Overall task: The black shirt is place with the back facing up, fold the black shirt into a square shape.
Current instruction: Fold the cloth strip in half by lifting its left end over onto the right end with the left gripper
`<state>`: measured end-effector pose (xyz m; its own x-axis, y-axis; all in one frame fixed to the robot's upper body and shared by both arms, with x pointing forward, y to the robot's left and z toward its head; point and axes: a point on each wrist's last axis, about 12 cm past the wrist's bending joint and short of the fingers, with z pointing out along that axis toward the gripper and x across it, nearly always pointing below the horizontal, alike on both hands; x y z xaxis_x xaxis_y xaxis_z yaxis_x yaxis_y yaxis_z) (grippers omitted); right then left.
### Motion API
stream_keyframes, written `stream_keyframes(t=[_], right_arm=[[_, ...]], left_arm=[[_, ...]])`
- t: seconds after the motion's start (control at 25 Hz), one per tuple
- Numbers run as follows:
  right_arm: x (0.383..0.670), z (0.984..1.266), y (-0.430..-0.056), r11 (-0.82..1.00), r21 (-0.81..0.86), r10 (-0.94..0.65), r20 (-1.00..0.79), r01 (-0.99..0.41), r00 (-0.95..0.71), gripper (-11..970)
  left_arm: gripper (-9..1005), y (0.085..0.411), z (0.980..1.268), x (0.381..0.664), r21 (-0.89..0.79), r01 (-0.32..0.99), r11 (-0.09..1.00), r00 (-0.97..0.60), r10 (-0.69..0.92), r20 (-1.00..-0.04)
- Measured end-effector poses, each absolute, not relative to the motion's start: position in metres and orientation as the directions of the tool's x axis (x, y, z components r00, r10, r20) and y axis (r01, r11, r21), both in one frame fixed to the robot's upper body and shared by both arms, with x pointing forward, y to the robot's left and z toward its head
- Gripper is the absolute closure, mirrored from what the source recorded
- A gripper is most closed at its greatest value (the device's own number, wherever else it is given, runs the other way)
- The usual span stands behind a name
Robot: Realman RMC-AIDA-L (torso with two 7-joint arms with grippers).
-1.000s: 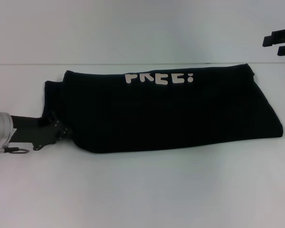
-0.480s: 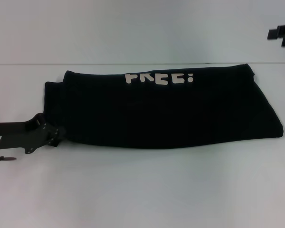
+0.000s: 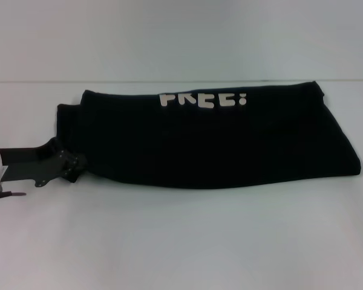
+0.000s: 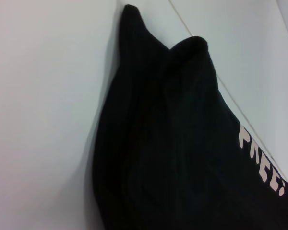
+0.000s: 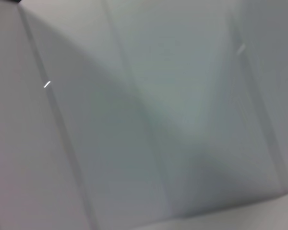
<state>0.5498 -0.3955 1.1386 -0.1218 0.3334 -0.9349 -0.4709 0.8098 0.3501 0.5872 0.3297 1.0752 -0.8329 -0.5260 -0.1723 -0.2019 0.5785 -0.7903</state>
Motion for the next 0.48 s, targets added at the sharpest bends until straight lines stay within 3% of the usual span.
stream_keyframes(t=[0.24, 0.48], right_arm=[[0.499, 1.115, -0.425, 0.872, 0.359, 0.387, -0.922, -0.332, 0.02, 333], [0.491, 1.109, -0.431, 0.87, 0.396, 0.428, -0.903, -0.296, 0.05, 335]], left_arm=[[966, 0.335, 1.071, 0.582, -0.782, -0.18, 0.597, -0.822, -0.528, -0.214], [965, 0.351, 1.073, 0.578, -0.76, -0.171, 0.627, -0.798, -0.541, -0.266]])
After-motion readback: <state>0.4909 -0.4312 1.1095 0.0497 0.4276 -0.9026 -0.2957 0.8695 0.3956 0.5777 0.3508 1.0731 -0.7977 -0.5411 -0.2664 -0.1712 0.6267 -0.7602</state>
